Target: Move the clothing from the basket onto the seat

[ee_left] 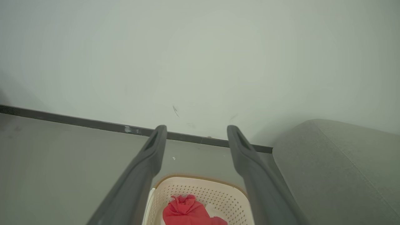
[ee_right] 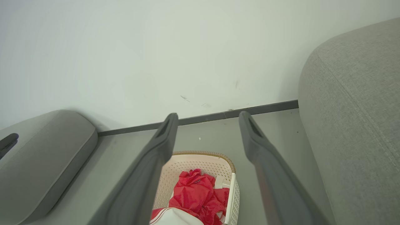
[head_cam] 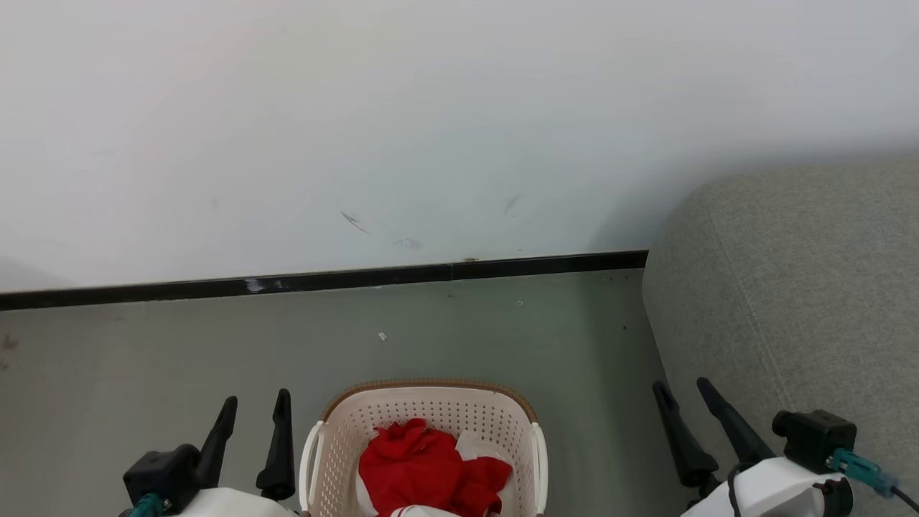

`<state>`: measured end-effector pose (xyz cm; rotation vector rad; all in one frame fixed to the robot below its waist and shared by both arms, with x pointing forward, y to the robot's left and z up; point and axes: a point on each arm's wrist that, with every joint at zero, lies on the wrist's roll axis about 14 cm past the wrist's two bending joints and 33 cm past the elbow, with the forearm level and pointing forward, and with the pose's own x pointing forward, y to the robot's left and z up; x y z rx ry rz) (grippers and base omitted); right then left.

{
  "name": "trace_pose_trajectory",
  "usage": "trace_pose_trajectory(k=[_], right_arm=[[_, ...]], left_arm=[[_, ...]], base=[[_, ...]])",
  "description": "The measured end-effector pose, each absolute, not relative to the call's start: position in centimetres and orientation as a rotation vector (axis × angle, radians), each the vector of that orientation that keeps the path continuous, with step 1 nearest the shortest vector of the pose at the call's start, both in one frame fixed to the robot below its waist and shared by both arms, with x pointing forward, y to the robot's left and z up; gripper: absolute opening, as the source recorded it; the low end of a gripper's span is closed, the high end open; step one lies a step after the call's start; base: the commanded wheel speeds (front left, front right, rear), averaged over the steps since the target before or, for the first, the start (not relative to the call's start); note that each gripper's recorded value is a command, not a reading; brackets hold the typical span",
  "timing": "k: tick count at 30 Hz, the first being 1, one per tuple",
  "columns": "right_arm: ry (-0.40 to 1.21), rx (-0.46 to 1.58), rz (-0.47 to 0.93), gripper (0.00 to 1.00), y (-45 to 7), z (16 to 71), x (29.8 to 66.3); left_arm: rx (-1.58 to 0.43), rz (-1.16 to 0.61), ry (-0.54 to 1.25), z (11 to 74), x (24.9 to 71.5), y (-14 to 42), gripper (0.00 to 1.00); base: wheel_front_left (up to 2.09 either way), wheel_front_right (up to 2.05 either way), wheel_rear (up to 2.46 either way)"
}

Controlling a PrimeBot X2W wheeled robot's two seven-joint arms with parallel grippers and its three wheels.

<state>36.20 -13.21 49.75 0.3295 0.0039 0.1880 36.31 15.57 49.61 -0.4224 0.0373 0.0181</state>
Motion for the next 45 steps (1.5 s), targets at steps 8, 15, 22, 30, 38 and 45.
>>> trace_pose_trajectory(k=[8, 15, 22, 30, 38, 45], right_arm=[[-0.015, 0.221, 0.215, 1.0, -12.6, 50.0, 36.0], [-0.031, 0.117, 0.242, 1.0, -12.0, 50.0, 35.6], [-0.066, 0.04, 0.269, 1.0, -11.3, 50.7, 35.5], [-0.076, -0.017, 0.282, 1.0, -10.9, 50.6, 35.2], [-0.082, -0.008, 0.258, 1.0, -11.6, 50.8, 35.4], [-0.078, 0.002, 0.253, 1.0, -11.8, 50.7, 35.5]], left_arm=[[-0.329, 0.02, 0.018, 49.6, 35.8, 15.4, 1.0], [-0.233, 0.02, -0.005, 49.8, 35.5, 15.2, 1.0], [-0.143, 0.014, -0.045, 50.4, 35.4, 15.0, 1.0], [-0.084, 0.024, -0.059, 50.4, 35.3, 15.1, 1.0], [-0.119, 0.059, -0.033, 49.6, 35.3, 16.0, 1.0], [-0.118, 0.066, -0.025, 49.3, 35.4, 16.2, 1.0]], base=[[0.0, 0.0, 0.0], [0.0, 0.0, 0.0], [0.0, 0.0, 0.0], [0.0, 0.0, 0.0], [0.0, 0.0, 0.0], [0.0, 0.0, 0.0]])
